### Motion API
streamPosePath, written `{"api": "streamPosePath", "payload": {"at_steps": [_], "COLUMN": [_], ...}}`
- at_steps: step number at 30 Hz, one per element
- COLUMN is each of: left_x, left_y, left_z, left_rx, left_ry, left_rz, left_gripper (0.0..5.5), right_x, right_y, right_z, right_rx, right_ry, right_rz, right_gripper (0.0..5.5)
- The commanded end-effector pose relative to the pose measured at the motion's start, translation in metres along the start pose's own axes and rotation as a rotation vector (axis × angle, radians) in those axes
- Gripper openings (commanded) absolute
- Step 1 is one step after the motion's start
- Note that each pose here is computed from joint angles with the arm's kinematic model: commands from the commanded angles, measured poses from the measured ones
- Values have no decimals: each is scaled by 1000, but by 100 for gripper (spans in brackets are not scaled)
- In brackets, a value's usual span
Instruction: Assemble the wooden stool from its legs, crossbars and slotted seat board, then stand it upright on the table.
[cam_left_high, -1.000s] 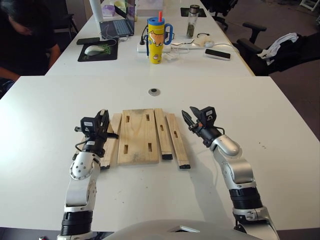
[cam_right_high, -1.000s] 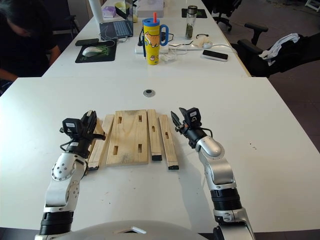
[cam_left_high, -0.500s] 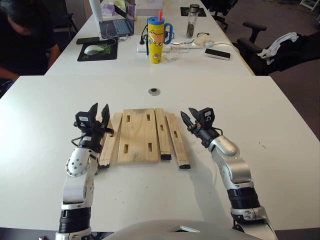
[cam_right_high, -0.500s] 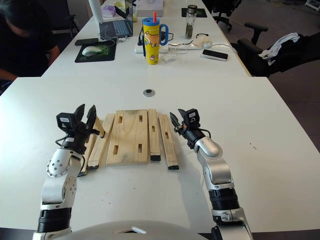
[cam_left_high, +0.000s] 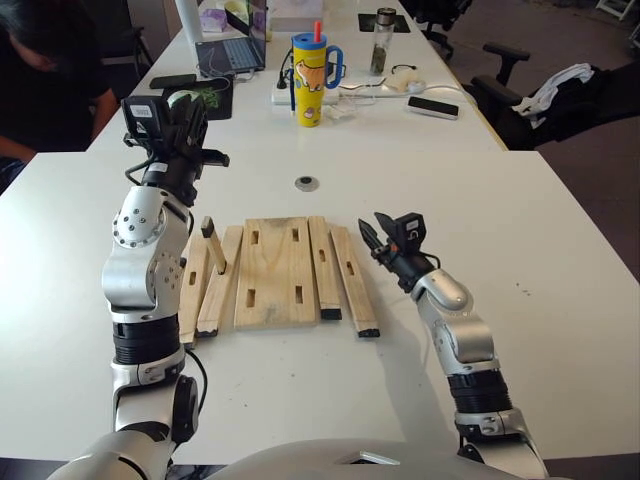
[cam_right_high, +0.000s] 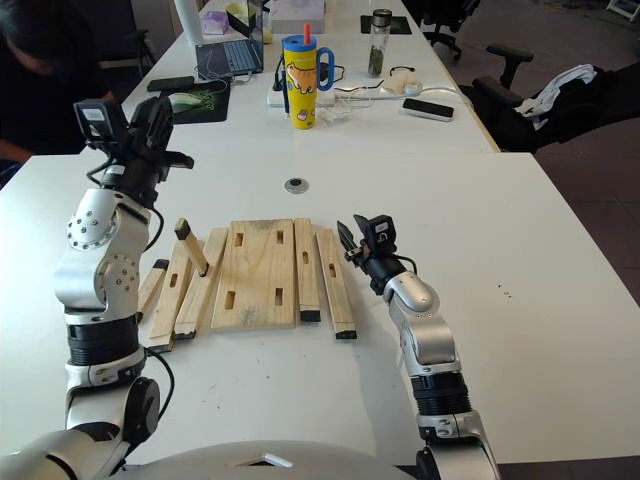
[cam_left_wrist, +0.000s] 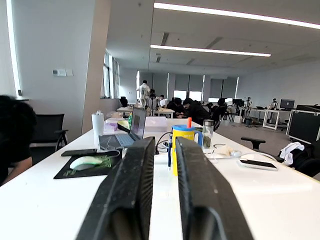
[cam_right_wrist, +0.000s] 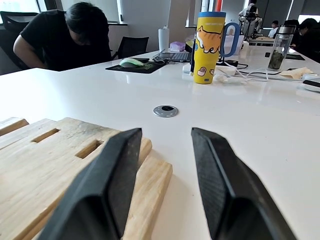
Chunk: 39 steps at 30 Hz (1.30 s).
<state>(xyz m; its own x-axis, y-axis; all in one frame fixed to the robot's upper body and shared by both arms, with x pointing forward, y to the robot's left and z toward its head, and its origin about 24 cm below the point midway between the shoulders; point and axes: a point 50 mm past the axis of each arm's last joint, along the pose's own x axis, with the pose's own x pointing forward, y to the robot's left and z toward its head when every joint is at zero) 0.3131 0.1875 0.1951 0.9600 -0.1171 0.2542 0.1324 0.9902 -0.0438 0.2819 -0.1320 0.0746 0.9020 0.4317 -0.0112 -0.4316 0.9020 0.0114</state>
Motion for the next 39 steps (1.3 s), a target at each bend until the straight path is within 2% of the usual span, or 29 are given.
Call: {"api": "streamPosePath", "payload": {"at_steps": [1,8,12,15,16,18,21,24,28,32,36,39], "left_x": [-3,-6,3,5,2,-13,-52,-68,-42,-29,-21,-18], "left_y": [2,4,-1,-2,-2,0,11,22,12,7,12,10], "left_z": [-6,-11,18,21,9,-38,-95,-108,-83,-60,-8,21], "left_rx": [-18,-16,-57,-41,-22,-54,-80,-81,-92,-88,-58,-40], "left_ry": [61,103,-33,-36,20,220,464,511,375,263,-36,-173], "left_rz": [-10,-2,-32,-44,-48,-48,11,75,19,12,72,67], "left_gripper": [4,2,2,2,2,2,2,2,2,2,2,2], "right_x": [2,-1,-1,0,0,1,3,1,0,1,1,1], "right_y": [0,0,-1,0,0,1,4,2,2,1,2,2], "right_z": [1,-2,-3,-2,-1,0,1,0,-3,-2,-3,-3], "right_rx": [-13,-6,-7,-9,-10,-8,-9,-9,-11,-12,-9,-8], "right_ry": [-6,-3,-2,-8,-9,-15,-18,-13,-6,-8,-7,-5], "right_rz": [-13,-37,-46,-45,-44,-44,-28,-32,-34,-35,-33,-30], "right_gripper": [184,184,184,184,184,184,184,184,184,184,184,184]}}
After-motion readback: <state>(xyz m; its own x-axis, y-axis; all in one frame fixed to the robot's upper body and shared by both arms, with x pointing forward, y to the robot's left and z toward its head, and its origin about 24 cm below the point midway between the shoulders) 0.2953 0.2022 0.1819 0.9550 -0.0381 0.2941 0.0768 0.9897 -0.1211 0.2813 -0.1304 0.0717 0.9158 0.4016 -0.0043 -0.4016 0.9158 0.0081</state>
